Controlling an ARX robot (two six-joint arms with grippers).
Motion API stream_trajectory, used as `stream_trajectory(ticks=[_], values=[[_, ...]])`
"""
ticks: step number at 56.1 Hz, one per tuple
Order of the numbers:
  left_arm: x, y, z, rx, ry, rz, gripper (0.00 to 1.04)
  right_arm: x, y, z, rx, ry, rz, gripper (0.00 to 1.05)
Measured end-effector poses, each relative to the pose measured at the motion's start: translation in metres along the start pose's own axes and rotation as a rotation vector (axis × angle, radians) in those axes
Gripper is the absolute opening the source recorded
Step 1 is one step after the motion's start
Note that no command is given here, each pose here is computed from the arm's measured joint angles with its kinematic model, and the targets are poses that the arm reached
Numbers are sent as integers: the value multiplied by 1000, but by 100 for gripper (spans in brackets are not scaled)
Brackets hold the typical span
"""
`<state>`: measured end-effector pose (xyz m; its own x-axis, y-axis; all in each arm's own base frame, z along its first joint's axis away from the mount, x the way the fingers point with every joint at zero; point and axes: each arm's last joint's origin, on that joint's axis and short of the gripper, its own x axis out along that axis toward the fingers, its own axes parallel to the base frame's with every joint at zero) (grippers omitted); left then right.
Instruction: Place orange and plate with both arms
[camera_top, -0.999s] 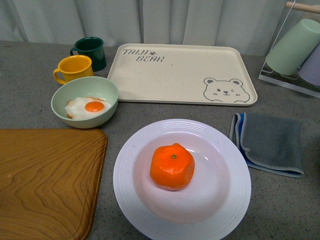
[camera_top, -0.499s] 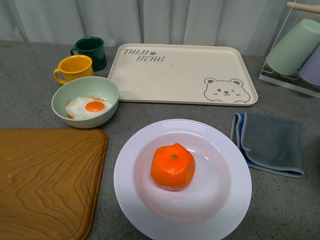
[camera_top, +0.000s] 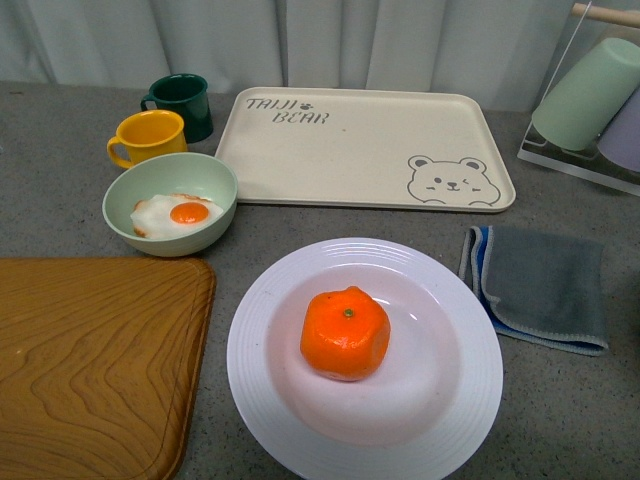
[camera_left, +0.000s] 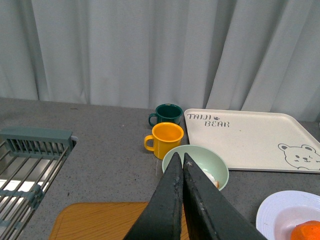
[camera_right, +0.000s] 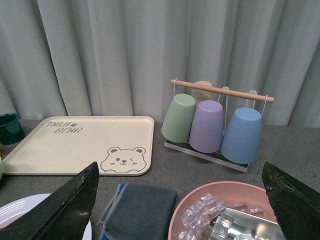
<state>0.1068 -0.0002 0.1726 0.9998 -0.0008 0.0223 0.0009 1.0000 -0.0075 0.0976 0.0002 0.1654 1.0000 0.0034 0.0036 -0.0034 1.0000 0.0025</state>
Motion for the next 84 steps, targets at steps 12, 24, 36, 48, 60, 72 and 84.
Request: stream_trajectory(ticks=[12,24,36,48,60,72,84], values=[[-10,0,-3,0,6,-1,4,0,0,0,0,0,1,95],[-10,0,-3,0,5,-1,46,13,9,1,-180,306,25,95],[-10,0,-3,0,5,-1,88,68,47,-12,-4,629,195,95],[-10,0,-3,2,5,-1,98,113,70,-51,203,960,100,95],[-10,0,-3,2,5,-1,98,141,85,-78,274,1115,40,95],[-10,0,-3,2,5,-1,98,164,106,-101,344,1227,37,95],[-10,0,-3,2,5,-1,98,184,120,-107,364,1282,24,95]])
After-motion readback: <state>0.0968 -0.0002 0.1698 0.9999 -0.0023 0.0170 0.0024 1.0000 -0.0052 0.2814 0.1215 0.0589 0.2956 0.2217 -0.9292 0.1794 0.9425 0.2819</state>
